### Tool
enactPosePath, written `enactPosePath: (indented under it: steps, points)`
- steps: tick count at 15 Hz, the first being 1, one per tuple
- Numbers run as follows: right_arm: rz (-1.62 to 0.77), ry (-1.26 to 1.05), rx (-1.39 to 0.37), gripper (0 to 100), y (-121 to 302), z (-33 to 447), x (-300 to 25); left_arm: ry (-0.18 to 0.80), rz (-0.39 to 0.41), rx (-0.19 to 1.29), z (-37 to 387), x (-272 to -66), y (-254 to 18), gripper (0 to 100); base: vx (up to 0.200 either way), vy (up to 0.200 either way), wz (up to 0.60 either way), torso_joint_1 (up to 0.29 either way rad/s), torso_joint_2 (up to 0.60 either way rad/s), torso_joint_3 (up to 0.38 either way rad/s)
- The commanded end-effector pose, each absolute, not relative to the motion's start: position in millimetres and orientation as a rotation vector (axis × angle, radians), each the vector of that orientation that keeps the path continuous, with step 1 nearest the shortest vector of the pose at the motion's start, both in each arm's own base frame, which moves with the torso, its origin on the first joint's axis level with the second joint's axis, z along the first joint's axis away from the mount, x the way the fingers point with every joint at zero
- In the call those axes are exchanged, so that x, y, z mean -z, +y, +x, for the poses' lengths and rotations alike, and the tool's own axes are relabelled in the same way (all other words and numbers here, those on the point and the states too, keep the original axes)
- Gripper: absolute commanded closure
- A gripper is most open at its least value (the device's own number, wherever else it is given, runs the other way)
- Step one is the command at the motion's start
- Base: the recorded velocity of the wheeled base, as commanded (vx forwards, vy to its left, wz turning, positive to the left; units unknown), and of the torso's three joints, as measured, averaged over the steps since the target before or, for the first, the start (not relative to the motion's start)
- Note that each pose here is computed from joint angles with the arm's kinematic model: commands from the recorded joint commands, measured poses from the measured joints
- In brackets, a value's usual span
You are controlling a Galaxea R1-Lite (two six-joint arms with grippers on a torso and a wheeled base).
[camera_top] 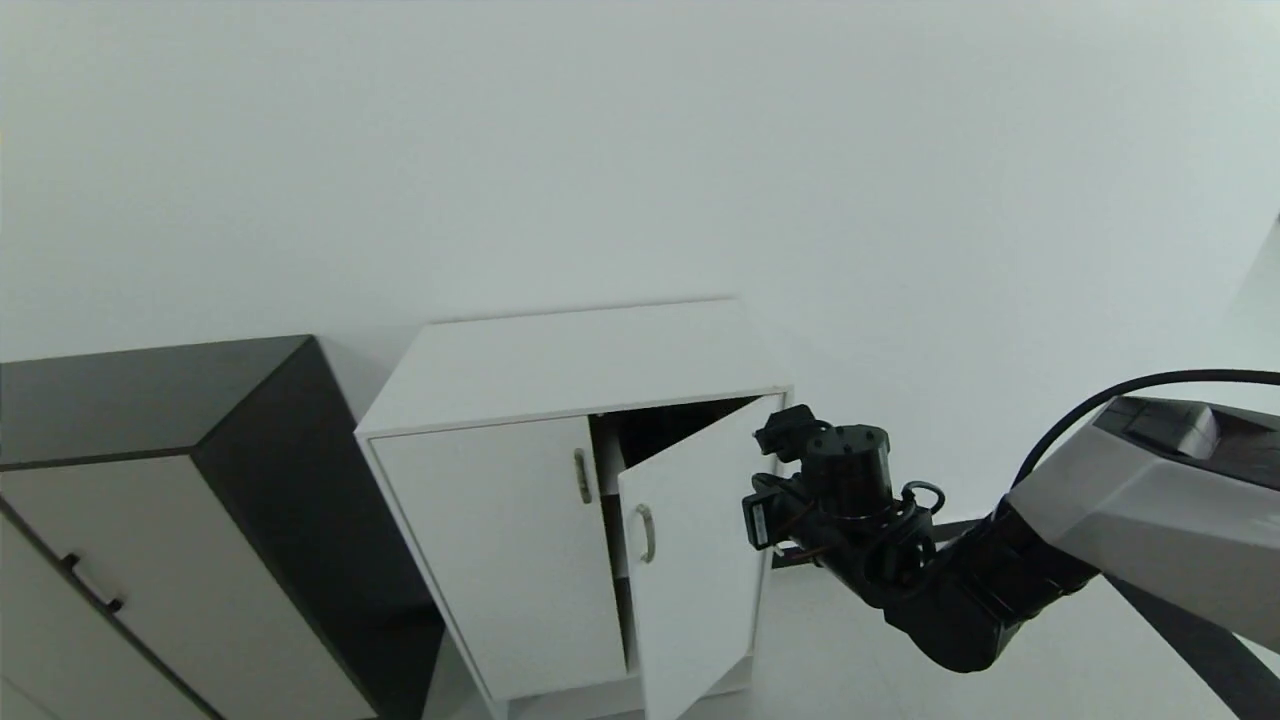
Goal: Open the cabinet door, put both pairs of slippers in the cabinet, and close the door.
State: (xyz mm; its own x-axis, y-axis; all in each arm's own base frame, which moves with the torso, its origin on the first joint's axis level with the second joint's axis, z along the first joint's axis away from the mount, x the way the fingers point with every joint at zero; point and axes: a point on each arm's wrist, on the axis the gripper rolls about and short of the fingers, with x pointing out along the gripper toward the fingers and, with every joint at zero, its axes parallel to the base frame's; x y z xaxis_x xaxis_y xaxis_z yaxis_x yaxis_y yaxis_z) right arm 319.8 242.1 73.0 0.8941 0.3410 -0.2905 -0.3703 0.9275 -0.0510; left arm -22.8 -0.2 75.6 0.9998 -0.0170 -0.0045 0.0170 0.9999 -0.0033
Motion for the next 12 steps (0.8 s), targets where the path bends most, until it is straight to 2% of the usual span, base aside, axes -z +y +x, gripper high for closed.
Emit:
enactPosePath:
  steps: [1,2,4,9,12]
  points:
    - [-0.115,0.272,-0.390,100,244,315,-70,0.006,-0.003,0.018,-23,-76,0,100,0.000,0.000,0.00,0.000,0.00,0.000]
    - [-0.110,0.255,-0.418,100,245,312,-70,0.005,-0.003,0.018,-23,-75,0,100,0.000,0.000,0.00,0.000,0.00,0.000]
    - [-0.084,0.228,-0.632,100,240,296,-63,0.005,-0.003,0.017,-23,-75,0,100,0.000,0.000,0.00,0.000,0.00,0.000]
    - [-0.046,0.238,-0.950,100,216,277,-54,0.005,-0.003,0.017,-23,-75,0,100,0.000,0.000,0.00,0.000,0.00,0.000]
    - [-0.046,0.253,-0.951,100,216,279,-49,0.006,-0.002,0.018,-23,-76,0,100,0.200,0.000,0.00,-0.007,0.00,0.004]
